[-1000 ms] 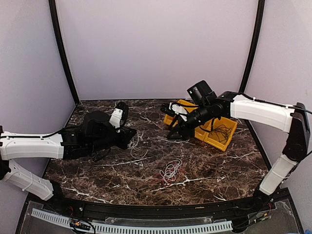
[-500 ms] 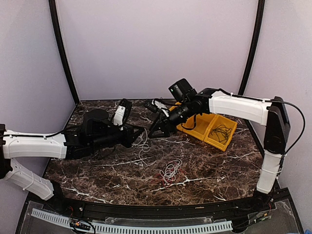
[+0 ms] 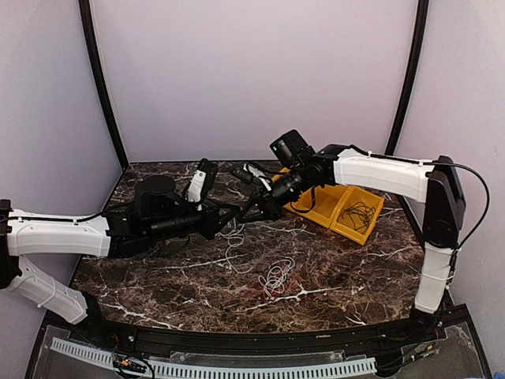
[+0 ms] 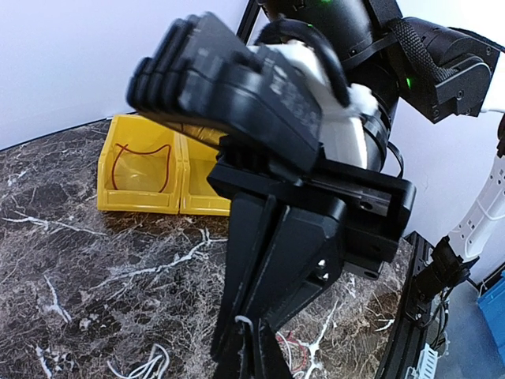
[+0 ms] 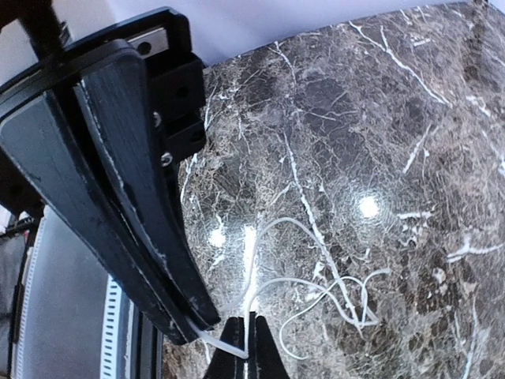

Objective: Untangle the cables

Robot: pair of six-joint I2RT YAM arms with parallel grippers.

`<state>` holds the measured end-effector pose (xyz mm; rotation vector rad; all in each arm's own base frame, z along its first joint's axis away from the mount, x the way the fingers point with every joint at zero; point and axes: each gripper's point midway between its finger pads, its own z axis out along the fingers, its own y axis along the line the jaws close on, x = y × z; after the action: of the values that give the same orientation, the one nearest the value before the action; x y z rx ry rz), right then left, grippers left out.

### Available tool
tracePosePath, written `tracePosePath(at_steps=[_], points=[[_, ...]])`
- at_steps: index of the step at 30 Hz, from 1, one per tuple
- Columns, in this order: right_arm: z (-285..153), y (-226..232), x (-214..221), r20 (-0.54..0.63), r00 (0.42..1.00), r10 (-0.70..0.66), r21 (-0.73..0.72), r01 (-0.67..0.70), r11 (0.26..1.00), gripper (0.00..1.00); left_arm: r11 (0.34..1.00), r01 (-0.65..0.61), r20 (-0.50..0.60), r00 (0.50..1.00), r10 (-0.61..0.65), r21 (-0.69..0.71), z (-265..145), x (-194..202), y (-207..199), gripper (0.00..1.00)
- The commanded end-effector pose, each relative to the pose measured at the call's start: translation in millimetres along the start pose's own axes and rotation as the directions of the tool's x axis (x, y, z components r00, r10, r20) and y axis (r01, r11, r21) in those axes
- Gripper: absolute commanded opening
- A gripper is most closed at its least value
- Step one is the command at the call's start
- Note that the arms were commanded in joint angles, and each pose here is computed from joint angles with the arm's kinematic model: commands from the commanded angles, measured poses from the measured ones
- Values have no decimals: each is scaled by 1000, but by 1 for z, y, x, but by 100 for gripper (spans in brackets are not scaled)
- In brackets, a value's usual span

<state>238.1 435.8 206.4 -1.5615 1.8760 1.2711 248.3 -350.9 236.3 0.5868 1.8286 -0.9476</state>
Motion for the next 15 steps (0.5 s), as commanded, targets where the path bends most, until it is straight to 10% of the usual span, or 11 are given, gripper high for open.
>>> tracePosePath(at_steps=[1,6,15], points=[[-9,5,-17,40,998,-53,-7,54,999,0,1000,-5,36,999,4,14,0,-17,-5,9],[-44,-14,-22,57,994,-96,109,89,990,0,999,-31,19,999,32,-41,-8,-16,3,43],[-153,-62,-36,172,980,-102,339,39,940,0,954,-128,-24,992,127,-271,-34,-6,45,60]])
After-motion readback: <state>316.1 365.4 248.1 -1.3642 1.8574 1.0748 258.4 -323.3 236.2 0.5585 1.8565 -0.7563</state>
